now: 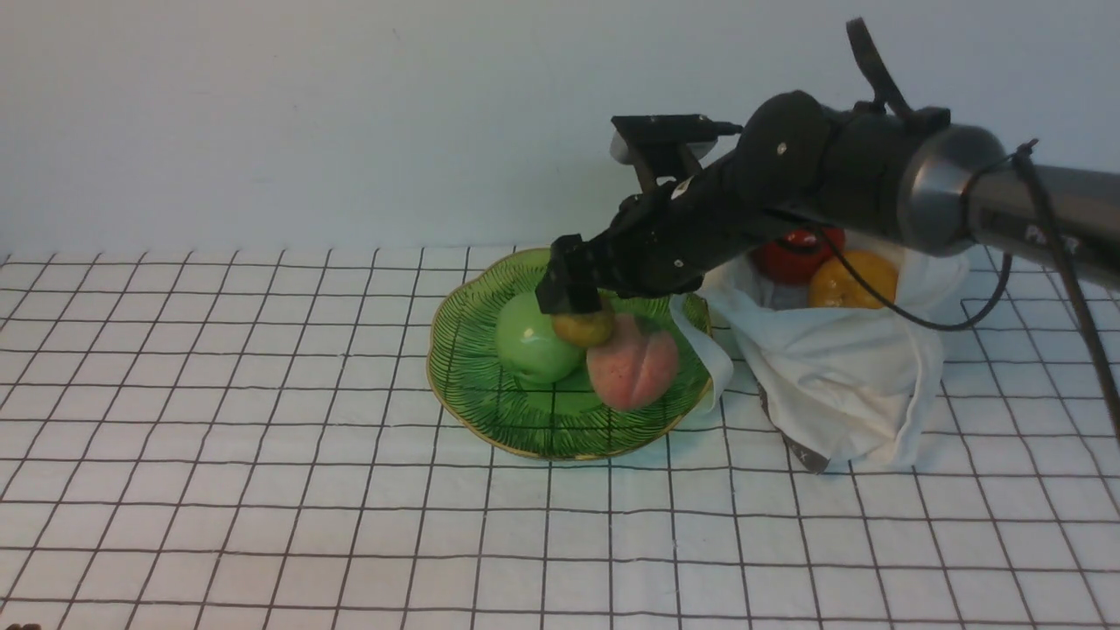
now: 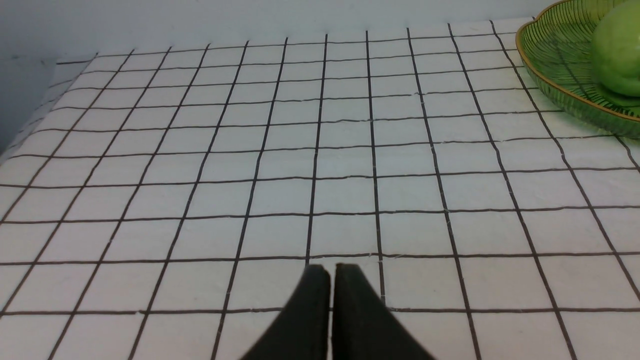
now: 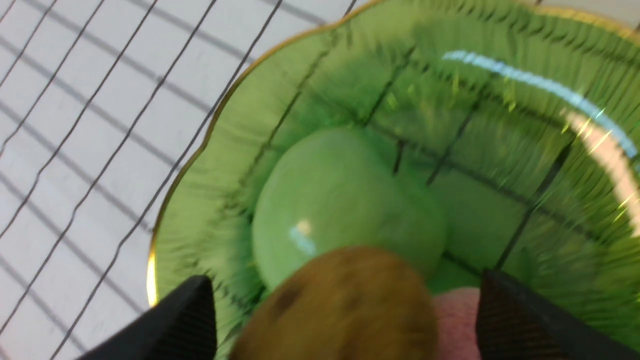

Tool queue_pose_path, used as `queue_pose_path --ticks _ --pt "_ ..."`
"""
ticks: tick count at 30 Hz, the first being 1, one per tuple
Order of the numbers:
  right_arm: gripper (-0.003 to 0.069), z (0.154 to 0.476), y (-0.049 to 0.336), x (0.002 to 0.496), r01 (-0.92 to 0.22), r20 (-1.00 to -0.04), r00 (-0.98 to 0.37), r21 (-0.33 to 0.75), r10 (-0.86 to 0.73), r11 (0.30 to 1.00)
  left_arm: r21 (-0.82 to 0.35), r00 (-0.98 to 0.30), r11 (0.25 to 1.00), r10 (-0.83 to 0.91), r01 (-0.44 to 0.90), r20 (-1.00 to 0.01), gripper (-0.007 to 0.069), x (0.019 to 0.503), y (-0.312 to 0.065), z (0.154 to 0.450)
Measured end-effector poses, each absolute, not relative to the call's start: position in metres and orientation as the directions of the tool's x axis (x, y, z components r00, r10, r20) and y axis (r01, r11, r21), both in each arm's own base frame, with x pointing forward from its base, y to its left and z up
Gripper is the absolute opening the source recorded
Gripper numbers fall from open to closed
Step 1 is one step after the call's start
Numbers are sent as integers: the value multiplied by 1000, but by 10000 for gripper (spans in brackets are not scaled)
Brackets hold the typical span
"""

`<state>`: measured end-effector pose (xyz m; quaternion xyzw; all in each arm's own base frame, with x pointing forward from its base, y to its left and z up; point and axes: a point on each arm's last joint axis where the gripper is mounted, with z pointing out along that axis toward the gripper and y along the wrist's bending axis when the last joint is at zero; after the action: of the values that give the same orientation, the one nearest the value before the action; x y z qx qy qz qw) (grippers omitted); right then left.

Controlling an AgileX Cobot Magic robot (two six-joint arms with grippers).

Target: Take the fruit out of the bag on the white checkered tablecloth and place them on the plate.

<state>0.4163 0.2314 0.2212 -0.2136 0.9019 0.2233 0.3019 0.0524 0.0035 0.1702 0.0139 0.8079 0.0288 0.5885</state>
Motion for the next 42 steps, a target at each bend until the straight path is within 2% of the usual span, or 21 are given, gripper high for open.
queue_pose_path --ticks 1,7,10,13,15,16,17,19,20,21,23,24,26,28,30,31,32,35,38,42 --pt "682 222 231 417 -518 -648 -721 271 -244 811 63 -307 998 56 -11 -950 -8 52 4 170" --pt "691 225 229 416 -541 -653 -702 227 -285 810 63 -307 998 56 -11 -950 -8 52 4 170" --pt "683 239 224 410 -576 -652 -675 173 -345 799 63 -307 998 56 -11 -950 -8 52 4 170" --pt "631 271 218 401 -623 -657 -627 102 -418 775 63 -307 998 56 -11 -950 -8 52 4 170" --pt "565 310 211 390 -644 -668 -593 60 -449 763 63 -307 998 56 -11 -950 -8 52 4 170" --pt "550 316 211 390 -644 -675 -588 57 -446 763 63 -307 998 56 -11 -950 -8 52 4 170" --pt "476 352 205 380 -646 -690 -565 31 -451 762 63 -307 998 56 -11 -950 -8 52 4 170" --pt "439 369 201 372 -647 -694 -560 24 -453 762 63 -307 998 56 -11 -950 -8 52 4 170" --pt "350 402 193 359 -642 -708 -543 4 -451 767 63 -307 998 56 -11 -950 -8 52 4 170" --pt "319 414 188 352 -641 -707 -540 -7 -457 768 63 -307 998 56 -11 -950 -8 52 4 170" --pt "204 449 178 335 -628 -742 -503 -39 -443 778 63 -307 998 56 -11 -950 -8 52 4 170" --pt "193 453 177 334 -626 -748 -498 -40 -439 778 63 -307 998 56 -11 -950 -8 52 4 170" --pt "86 483 163 313 -597 -791 -456 -68 -408 799 63 -307 998 56 -11 -950 -8 52 4 170" --pt "22 501 153 296 -573 -815 -438 -72 -380 816 63 -307 998 56 -11 -950 -8 52 4 170" --pt "-5 522 140 272 -544 -848 -409 -72 -338 836 63 -307 998 56 -11 -950 -8 52 4 170" --pt "-5 522 140 272 -544 -848 -409 -72 -338 836 63 -307 998 56 -11 -950 -8 52 4 170" --pt "-12 538 128 251 -529 -874 -375 -73 -310 845 63 -307 998 56 -11 -950 -8 52 4 170" --pt "-13 551 111 217 -518 -897 -345 -62 -275 853 63 -307 998 56 -11 -950 -8 52 4 170" --pt "-14 553 93 182 -504 -907 -331 -64 -261 861 63 -307 998 56 -11 -950 -8 52 4 170" --pt "-14 540 69 140 -470 -905 -346 -62 -248 880 63 -307 998 56 -11 -950 -8 52 4 170"
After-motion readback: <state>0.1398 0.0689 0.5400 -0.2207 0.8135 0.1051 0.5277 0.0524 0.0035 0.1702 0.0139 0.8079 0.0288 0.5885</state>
